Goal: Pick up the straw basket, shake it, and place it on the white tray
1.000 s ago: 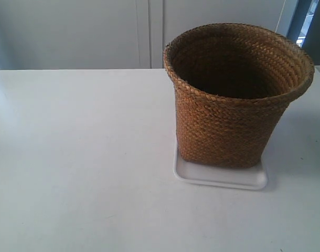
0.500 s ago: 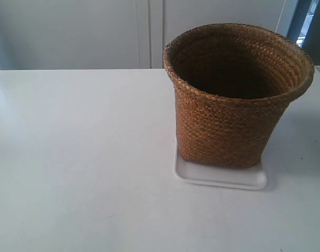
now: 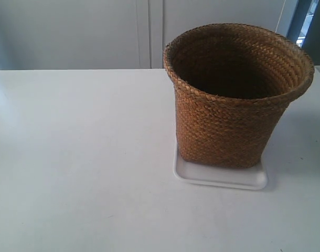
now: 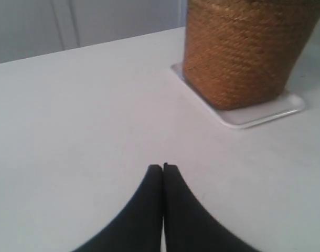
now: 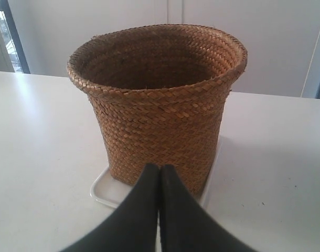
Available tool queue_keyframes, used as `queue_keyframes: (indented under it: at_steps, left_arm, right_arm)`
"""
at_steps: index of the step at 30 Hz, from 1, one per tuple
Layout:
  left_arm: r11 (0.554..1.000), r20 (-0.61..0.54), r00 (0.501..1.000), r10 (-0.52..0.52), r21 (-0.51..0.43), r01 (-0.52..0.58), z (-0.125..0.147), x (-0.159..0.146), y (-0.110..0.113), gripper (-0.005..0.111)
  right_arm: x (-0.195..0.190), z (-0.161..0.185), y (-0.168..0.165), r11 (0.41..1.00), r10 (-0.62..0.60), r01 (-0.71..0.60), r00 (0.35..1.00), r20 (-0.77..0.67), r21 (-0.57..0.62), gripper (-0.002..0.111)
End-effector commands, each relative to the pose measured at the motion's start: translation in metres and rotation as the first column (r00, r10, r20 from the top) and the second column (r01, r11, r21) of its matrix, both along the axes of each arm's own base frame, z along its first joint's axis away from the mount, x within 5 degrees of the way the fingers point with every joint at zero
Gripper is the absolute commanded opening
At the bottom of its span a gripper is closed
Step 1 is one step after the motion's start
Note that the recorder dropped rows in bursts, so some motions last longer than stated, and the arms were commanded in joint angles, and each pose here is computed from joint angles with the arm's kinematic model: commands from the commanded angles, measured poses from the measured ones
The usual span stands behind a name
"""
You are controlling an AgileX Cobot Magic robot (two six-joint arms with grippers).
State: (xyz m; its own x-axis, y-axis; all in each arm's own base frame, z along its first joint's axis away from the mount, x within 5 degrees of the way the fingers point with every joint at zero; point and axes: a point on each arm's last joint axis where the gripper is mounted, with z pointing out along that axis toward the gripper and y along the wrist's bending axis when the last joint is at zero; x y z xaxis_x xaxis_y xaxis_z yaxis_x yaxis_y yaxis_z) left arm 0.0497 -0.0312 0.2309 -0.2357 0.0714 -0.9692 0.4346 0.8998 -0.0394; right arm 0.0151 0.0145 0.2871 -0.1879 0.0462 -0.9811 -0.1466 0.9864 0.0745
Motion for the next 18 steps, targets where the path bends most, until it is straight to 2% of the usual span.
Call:
queue_keyframes:
  at_steps: [1,3,5,8,10,11,18]
  left_arm:
    - [0.987,-0.027,0.992,0.124,0.103,-0.120,-0.012,0.000,0.008,0.000]
    - [0.973,-0.010,0.981,0.192,0.135,-0.189,-0.020,0.000,0.013,0.000]
    - [0.960,0.034,0.968,0.248,0.123,-0.250,-0.030,0.000,0.016,0.000]
    - [0.944,0.013,0.954,0.300,0.141,-0.299,-0.057,0.003,0.020,0.000]
    - [0.932,0.027,0.937,0.349,0.090,-0.350,-0.056,0.005,0.023,0.000]
    - [0.934,-0.011,0.939,0.343,0.110,-0.340,-0.059,0.003,0.022,0.000]
    - [0.926,-0.006,0.936,0.351,0.151,-0.346,-0.061,0.003,0.024,0.000]
  right_arm:
    - [0.000,0.000,0.000,1.000,-0.008,0.008,1.000,0.016,-0.009,0.000]
    - [0.000,0.000,0.000,1.000,-0.008,0.008,1.000,0.016,-0.009,0.000]
    - [0.000,0.000,0.000,1.000,-0.008,0.008,1.000,0.016,-0.009,0.000]
    - [0.000,0.000,0.000,1.000,-0.008,0.008,1.000,0.016,-0.009,0.000]
    - [0.000,0.000,0.000,1.000,-0.008,0.009,1.000,0.017,-0.009,0.000]
    - [0.000,0.000,0.000,1.000,-0.008,0.008,1.000,0.015,-0.009,0.000]
    - [0.000,0.000,0.000,1.000,-0.008,0.008,1.000,0.017,-0.007,0.000]
